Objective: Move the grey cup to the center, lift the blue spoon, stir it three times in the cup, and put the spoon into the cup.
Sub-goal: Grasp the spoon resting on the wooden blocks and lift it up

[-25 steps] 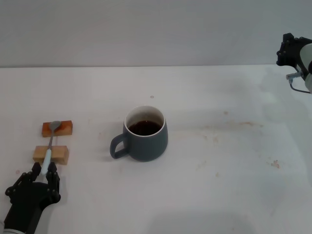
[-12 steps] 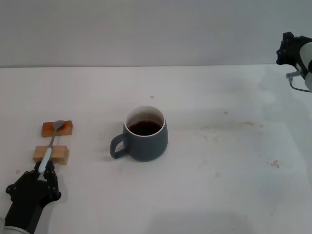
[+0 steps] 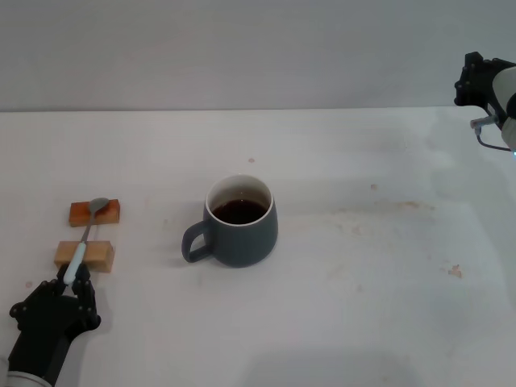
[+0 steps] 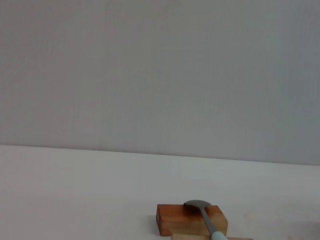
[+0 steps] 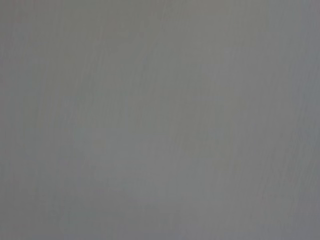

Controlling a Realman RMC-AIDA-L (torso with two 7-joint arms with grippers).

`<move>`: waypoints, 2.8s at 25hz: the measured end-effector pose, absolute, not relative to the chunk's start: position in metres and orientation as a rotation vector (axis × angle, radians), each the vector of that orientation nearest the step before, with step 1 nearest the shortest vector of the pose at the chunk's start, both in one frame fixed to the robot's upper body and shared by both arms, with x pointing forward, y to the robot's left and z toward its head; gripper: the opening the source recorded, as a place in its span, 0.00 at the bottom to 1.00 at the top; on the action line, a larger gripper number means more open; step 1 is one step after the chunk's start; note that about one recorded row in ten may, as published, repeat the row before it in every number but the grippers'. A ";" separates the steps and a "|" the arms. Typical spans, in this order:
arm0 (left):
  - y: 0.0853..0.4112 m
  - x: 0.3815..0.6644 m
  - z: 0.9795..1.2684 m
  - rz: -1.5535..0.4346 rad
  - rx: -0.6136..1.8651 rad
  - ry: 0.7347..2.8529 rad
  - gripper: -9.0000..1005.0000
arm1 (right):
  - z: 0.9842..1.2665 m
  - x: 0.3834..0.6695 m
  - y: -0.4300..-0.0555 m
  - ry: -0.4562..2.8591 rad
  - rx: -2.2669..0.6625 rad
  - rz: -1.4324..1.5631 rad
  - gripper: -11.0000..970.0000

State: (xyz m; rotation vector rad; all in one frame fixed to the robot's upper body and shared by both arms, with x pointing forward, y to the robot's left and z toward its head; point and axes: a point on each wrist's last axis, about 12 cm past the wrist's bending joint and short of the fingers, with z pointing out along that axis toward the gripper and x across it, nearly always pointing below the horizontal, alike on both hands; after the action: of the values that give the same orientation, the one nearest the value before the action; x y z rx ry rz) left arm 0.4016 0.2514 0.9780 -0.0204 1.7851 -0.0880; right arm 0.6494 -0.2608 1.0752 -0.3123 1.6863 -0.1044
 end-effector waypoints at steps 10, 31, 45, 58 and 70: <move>0.252 0.403 0.980 -0.085 -0.026 1.771 0.19 | 1.076 0.650 -0.260 1.690 -0.315 -0.103 0.03; 0.251 0.411 0.986 -0.107 -0.024 1.721 0.19 | 1.076 0.651 -0.259 1.694 -0.317 -0.102 0.03; 0.250 0.425 0.997 -0.135 -0.025 1.641 0.19 | 1.073 0.650 -0.257 1.708 -0.317 -0.099 0.03; 0.248 0.453 1.010 -0.198 -0.009 1.538 0.18 | 1.070 0.648 -0.255 1.716 -0.314 -0.093 0.03; 0.239 0.476 1.023 -0.240 0.038 1.472 0.14 | 1.067 0.645 -0.253 1.725 -0.302 -0.083 0.03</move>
State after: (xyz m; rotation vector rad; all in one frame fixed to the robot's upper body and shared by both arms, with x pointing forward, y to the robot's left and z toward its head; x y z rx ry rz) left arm 0.4757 0.2390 1.0232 0.0382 1.4721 -0.2403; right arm 0.6445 -0.2526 1.0665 -0.3015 1.7253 -0.0830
